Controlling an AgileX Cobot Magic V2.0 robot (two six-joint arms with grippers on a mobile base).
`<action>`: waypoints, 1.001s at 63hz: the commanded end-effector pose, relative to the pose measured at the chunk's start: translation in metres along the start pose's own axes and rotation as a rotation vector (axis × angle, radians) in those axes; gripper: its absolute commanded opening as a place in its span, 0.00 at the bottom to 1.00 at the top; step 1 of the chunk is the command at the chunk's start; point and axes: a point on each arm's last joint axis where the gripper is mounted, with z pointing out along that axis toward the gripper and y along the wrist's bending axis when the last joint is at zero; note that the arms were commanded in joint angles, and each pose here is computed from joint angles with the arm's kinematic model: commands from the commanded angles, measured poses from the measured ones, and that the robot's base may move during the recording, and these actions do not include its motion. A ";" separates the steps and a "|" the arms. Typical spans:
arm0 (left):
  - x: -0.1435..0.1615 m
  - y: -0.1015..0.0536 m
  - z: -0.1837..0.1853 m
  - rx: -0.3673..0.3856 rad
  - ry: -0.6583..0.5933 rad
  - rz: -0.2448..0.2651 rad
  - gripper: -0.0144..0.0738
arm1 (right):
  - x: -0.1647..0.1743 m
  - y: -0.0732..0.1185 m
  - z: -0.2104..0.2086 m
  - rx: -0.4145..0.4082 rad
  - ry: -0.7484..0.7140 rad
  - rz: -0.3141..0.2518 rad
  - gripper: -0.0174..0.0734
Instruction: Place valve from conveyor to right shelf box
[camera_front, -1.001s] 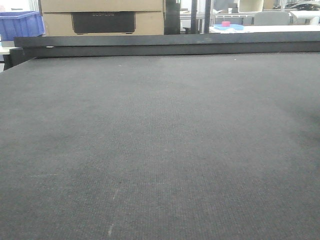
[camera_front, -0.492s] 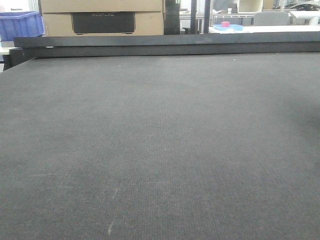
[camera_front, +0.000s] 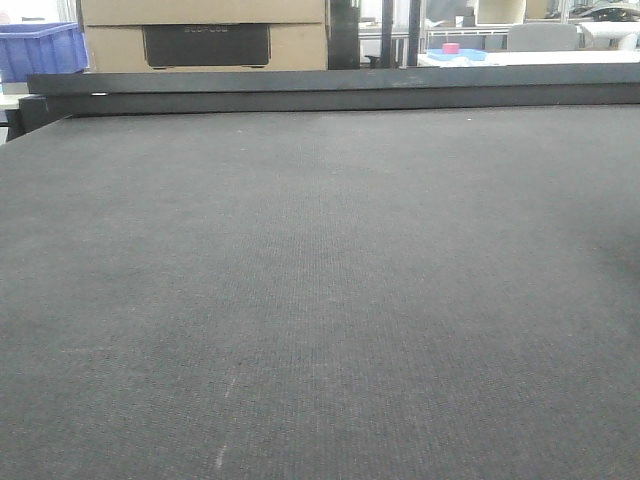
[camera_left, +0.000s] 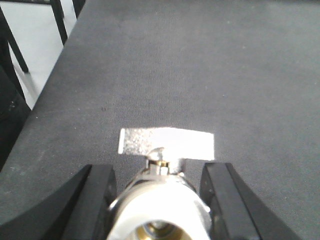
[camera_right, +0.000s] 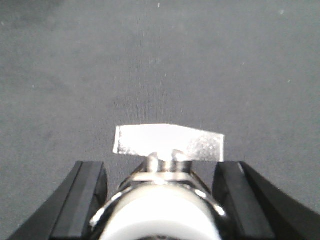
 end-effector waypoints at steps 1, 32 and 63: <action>-0.004 -0.001 -0.013 0.005 -0.125 -0.007 0.04 | -0.006 -0.001 -0.015 0.014 -0.148 -0.006 0.01; -0.003 -0.001 -0.020 0.004 -0.159 -0.006 0.04 | -0.007 0.000 -0.022 0.012 -0.174 -0.008 0.01; -0.003 -0.001 -0.020 0.004 -0.159 -0.006 0.04 | -0.007 0.000 -0.022 0.012 -0.174 -0.008 0.01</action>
